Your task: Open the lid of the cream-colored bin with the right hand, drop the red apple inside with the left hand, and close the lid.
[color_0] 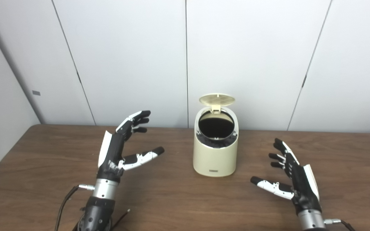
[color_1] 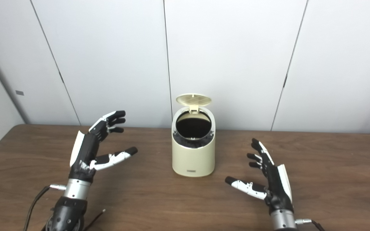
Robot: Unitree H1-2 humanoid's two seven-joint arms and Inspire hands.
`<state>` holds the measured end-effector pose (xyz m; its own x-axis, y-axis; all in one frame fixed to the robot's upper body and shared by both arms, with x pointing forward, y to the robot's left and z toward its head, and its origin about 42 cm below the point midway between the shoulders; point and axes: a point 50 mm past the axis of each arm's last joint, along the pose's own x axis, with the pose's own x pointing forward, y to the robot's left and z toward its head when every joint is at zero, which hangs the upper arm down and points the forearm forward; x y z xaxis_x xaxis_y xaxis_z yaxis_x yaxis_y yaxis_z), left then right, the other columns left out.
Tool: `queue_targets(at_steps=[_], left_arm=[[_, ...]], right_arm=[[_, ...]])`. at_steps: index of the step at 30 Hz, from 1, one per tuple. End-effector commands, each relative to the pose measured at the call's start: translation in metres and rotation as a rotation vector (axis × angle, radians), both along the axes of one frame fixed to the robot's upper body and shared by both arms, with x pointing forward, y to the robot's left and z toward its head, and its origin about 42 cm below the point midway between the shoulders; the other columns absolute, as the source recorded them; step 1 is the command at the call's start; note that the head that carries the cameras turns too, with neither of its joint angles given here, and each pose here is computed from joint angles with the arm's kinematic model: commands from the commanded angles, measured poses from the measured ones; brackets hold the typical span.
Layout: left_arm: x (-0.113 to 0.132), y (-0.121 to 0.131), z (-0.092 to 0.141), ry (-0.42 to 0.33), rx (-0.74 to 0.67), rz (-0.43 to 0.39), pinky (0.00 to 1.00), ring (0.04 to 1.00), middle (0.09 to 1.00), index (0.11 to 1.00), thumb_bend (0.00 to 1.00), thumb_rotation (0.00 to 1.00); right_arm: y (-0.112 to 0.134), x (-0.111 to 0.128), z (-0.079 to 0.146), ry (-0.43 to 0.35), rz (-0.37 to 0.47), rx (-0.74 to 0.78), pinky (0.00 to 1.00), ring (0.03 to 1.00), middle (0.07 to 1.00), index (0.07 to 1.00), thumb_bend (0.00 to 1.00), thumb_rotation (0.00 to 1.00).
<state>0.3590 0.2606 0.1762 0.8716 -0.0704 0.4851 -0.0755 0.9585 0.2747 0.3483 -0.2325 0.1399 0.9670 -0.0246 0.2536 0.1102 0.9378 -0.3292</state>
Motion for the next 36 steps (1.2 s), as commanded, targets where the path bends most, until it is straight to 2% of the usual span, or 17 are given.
queue_targets(at_steps=[1, 6, 10, 12, 15, 19, 22, 24, 29, 32, 36], left_arm=[[0.007, 0.001, 0.005, -0.009, -0.020, -0.009, 0.68, 0.792, 0.842, 0.842, 0.77, 0.15], [0.008, -0.001, -0.016, 0.081, -0.042, -0.008, 0.71, 0.801, 0.836, 0.862, 0.81, 0.23], [0.009, -0.005, -0.029, 0.126, -0.054, -0.002, 0.72, 0.781, 0.828, 0.861, 0.81, 0.23], [0.009, -0.008, -0.033, 0.141, -0.059, -0.005, 0.71, 0.769, 0.814, 0.850, 0.82, 0.24], [0.010, -0.014, -0.037, 0.158, -0.063, -0.012, 0.64, 0.739, 0.796, 0.834, 0.83, 0.20], [0.010, -0.017, -0.041, 0.175, -0.067, -0.018, 0.63, 0.749, 0.809, 0.836, 0.83, 0.20], [0.011, -0.018, -0.044, 0.178, -0.063, -0.020, 0.63, 0.757, 0.815, 0.841, 0.82, 0.19], [0.011, -0.018, -0.046, 0.181, -0.060, -0.022, 0.64, 0.761, 0.817, 0.844, 0.81, 0.18], [0.011, -0.017, -0.047, 0.182, -0.059, -0.026, 0.66, 0.768, 0.822, 0.843, 0.81, 0.18], [0.012, -0.016, -0.048, 0.181, -0.061, -0.033, 0.66, 0.766, 0.821, 0.845, 0.80, 0.18], [0.014, -0.017, -0.047, 0.177, -0.062, -0.031, 0.66, 0.760, 0.814, 0.845, 0.80, 0.17]], right_arm=[[0.003, 0.008, 0.022, -0.099, 0.027, -0.001, 0.71, 0.789, 0.897, 0.907, 0.80, 0.21], [0.005, 0.005, 0.024, -0.105, 0.047, 0.004, 0.71, 0.788, 0.894, 0.902, 0.79, 0.18], [0.005, 0.004, 0.024, -0.108, 0.058, 0.010, 0.70, 0.789, 0.893, 0.897, 0.80, 0.18], [0.005, 0.004, 0.023, -0.112, 0.060, 0.010, 0.70, 0.789, 0.893, 0.897, 0.81, 0.19], [0.003, 0.004, 0.022, -0.126, 0.075, 0.021, 0.70, 0.796, 0.900, 0.908, 0.80, 0.22], [0.005, 0.004, 0.027, -0.154, 0.106, 0.035, 0.72, 0.802, 0.899, 0.911, 0.78, 0.24], [0.006, 0.009, 0.035, -0.172, 0.129, 0.014, 0.72, 0.809, 0.895, 0.904, 0.78, 0.33], [0.006, 0.016, 0.047, -0.197, 0.148, -0.028, 0.71, 0.811, 0.895, 0.893, 0.78, 0.37], [0.008, 0.037, 0.089, -0.267, 0.192, -0.145, 0.70, 0.812, 0.881, 0.883, 0.79, 0.37], [0.011, 0.048, 0.116, -0.276, 0.234, -0.225, 0.73, 0.835, 0.895, 0.898, 0.84, 0.36], [0.016, 0.061, 0.150, -0.307, 0.275, -0.352, 0.74, 0.842, 0.902, 0.907, 0.90, 0.41]])
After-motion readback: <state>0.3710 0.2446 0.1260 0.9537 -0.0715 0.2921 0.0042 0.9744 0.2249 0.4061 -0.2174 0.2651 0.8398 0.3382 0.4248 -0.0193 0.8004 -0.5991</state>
